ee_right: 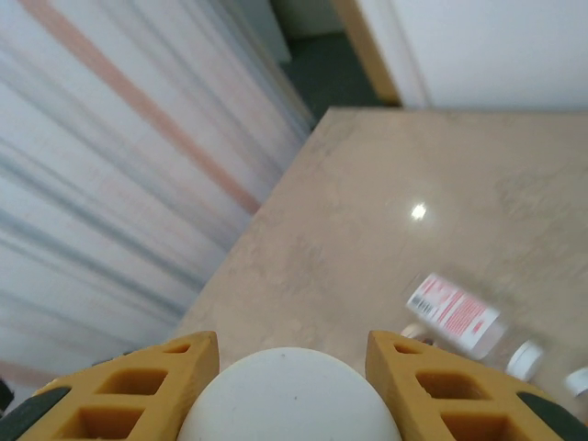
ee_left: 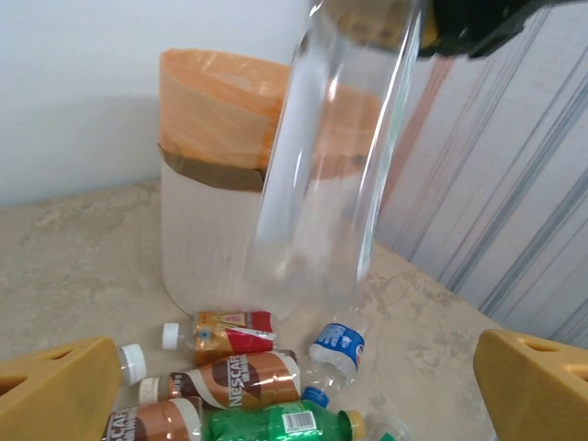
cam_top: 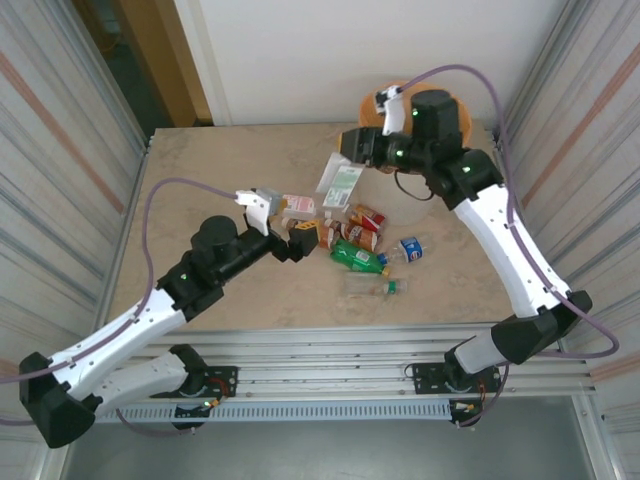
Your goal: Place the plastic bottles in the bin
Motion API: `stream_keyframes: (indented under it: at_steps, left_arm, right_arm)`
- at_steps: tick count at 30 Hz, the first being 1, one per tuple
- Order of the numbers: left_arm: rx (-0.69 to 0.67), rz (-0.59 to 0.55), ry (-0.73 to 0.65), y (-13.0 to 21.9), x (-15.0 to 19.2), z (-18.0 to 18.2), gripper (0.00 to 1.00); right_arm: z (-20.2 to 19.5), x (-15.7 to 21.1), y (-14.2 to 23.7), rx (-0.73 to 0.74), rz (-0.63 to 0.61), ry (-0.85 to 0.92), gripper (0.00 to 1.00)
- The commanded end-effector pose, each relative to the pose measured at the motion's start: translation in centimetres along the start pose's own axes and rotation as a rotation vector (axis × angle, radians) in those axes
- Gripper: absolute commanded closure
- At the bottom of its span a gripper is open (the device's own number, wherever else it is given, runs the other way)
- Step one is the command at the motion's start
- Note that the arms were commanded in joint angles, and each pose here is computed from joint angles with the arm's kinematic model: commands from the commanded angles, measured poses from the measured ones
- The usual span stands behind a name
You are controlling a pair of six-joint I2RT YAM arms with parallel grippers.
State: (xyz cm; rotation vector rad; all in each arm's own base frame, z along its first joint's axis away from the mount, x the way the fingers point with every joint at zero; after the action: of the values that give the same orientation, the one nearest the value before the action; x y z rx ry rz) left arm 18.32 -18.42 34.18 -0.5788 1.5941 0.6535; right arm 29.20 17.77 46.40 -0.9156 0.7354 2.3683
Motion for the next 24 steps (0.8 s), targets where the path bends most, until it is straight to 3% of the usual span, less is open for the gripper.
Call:
stream_keyframes:
  at_steps: [1, 6, 12, 24]
  left_arm:
    - [-0.071, 0.008, -0.031, 0.7, 0.0, 0.6, 0.01]
    - [-0.112, 0.023, -0.029, 1.2, 0.6, 0.9, 0.01]
    - [-0.127, 0.049, -0.029, 1.0, 1.1, 1.0, 0.01]
    - [-0.126, 0.079, -0.041, 0.4, 1.6, 1.1, 0.01]
  right_arm:
    - [0.2, -2.9, 3.5, 0.05, -0.143, 0.058, 1.0]
    - [-0.8, -7.1, 6.8, 0.111, -0.295, 0.069, 1.0]
    - [-5.0, -10.1, 7.4, 0.254, -0.374, 0.041, 1.0]
    - [-15.4, -12.9, 2.1, 0.399, -0.272, -0.08, 1.0]
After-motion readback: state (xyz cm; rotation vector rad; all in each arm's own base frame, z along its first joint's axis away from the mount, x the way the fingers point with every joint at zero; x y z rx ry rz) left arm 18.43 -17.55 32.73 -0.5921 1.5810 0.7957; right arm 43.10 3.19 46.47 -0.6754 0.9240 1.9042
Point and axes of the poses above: each hand's point on the last joint's axis, 136 mm out from that joint toward the fingers, its own y axis back along the fingers, its own z axis along the line the jaws close on, x = y × z, the point moved 10 cm from there along y, back along the fingers, and after that the axes turned 9 degrees about -y, right-handed, at the moved point
